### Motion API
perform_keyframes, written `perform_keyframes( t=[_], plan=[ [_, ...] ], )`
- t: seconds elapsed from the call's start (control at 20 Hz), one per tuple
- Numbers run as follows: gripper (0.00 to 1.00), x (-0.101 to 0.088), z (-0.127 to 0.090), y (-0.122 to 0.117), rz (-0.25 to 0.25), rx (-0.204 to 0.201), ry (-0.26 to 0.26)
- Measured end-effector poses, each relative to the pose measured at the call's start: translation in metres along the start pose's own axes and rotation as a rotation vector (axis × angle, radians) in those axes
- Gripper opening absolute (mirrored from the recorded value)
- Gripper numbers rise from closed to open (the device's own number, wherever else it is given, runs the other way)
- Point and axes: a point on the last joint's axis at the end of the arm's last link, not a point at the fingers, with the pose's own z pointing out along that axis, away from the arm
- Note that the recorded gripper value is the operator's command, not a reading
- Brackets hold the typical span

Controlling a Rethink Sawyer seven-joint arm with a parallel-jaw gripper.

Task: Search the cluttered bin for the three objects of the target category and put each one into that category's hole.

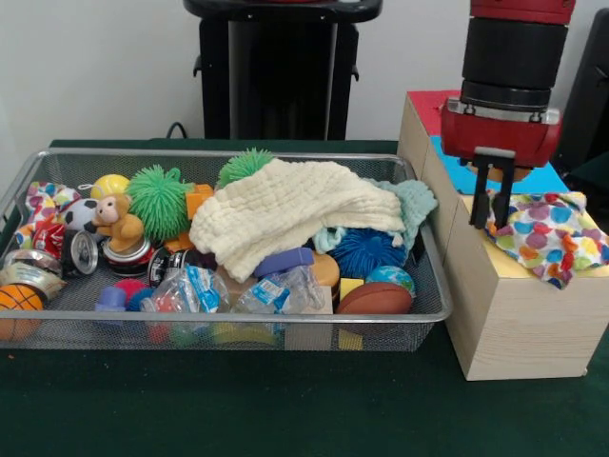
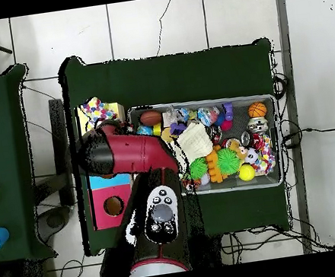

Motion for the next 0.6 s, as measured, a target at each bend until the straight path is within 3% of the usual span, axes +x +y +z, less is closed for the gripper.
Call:
perform_keyframes(
  t=[0.6],
  plan=[
    [0.0, 0.034, -0.016, 0.059, -0.06, -0.047, 0.017]
  ],
)
